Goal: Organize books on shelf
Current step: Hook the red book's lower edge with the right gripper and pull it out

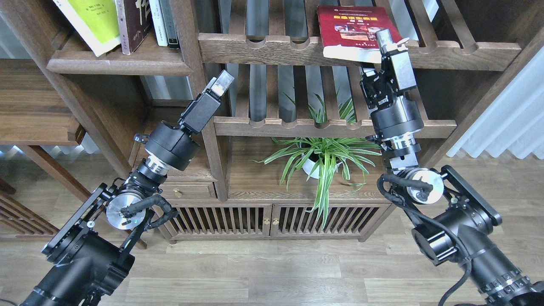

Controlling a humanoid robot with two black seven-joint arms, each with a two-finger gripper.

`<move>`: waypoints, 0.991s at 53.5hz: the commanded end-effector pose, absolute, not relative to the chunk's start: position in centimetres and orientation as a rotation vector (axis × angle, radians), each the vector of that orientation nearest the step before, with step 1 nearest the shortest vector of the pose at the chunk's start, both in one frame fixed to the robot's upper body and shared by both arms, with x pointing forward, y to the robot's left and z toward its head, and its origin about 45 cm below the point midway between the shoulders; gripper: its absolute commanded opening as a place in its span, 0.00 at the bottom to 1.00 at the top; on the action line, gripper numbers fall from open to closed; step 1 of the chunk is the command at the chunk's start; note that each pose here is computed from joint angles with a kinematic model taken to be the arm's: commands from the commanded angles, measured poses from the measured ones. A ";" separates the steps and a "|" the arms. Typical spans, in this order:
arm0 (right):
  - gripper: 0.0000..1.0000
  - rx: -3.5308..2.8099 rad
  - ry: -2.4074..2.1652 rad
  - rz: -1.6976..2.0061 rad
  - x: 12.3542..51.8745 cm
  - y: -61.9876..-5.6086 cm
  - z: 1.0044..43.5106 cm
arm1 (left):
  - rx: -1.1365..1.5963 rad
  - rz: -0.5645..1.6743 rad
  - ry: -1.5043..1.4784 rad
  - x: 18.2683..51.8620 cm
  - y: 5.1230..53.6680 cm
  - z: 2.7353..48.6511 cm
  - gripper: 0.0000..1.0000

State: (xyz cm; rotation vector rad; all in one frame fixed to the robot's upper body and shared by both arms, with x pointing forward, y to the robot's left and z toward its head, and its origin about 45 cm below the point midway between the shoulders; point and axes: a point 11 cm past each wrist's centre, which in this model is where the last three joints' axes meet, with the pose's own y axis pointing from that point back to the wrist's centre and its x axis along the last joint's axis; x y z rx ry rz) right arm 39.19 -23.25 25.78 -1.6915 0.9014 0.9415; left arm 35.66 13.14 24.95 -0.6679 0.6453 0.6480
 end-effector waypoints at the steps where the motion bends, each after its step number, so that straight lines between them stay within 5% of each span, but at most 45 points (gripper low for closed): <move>1: 0.96 -1.692 0.909 0.944 39.3 -23.2 25.8 | -0.667 0.648 0.644 35.7 13.2 25.0 0.97; 26: 0.92 -1.696 0.958 0.948 40.2 -23.3 26.2 | -0.666 0.647 0.644 35.7 13.1 25.0 0.97; 53: 0.37 -1.710 0.977 0.941 40.2 -23.5 25.8 | -0.673 0.655 0.647 35.6 13.3 24.8 0.97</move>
